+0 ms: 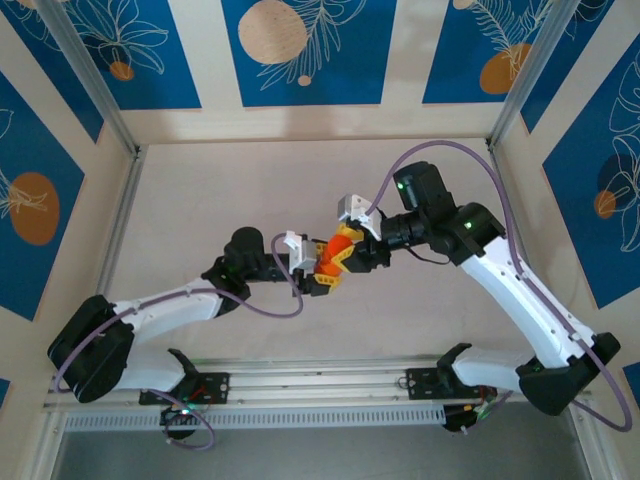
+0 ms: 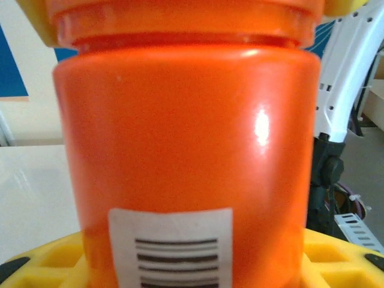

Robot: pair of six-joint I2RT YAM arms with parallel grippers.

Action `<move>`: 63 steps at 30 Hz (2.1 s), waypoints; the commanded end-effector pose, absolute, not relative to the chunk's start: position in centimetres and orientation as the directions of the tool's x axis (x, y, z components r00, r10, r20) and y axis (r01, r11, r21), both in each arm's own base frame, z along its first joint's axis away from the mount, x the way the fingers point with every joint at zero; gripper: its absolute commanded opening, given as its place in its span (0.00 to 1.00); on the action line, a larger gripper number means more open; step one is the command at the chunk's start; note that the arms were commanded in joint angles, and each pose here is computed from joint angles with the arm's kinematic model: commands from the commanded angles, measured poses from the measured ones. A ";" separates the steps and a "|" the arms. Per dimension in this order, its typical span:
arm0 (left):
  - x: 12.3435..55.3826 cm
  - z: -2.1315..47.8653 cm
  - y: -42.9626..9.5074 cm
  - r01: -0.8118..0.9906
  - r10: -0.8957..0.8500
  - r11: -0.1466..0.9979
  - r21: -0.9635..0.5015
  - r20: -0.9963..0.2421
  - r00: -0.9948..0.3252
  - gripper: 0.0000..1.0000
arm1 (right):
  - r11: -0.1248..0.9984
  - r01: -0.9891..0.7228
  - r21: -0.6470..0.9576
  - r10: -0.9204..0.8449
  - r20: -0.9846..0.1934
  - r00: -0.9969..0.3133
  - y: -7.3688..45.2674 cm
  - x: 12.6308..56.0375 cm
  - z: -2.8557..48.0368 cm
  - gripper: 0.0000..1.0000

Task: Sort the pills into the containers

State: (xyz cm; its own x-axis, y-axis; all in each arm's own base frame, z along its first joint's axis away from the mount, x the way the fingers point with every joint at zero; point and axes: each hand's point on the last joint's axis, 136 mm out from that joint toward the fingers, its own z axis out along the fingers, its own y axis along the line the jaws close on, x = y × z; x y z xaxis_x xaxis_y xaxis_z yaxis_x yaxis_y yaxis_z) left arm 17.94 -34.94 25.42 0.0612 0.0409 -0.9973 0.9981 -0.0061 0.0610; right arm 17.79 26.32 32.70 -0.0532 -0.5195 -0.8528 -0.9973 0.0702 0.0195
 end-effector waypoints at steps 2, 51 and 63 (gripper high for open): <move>16.0 27.8 -34.7 0.985 -0.002 -0.107 0.132 -0.991 0.133 0.00 | -0.127 -0.991 -0.045 -0.525 -0.844 0.106 26.4 16.3 32.8 0.41; 25.2 29.0 -33.5 0.910 -0.078 0.408 0.071 -0.991 0.113 0.00 | 0.737 -0.594 0.322 0.046 -0.901 -0.432 22.7 25.4 38.1 0.84; 25.9 29.1 -33.4 0.900 -0.077 0.435 0.031 -0.995 0.071 0.00 | 0.724 -0.658 0.207 -0.090 -0.917 -0.389 25.4 25.2 35.3 0.83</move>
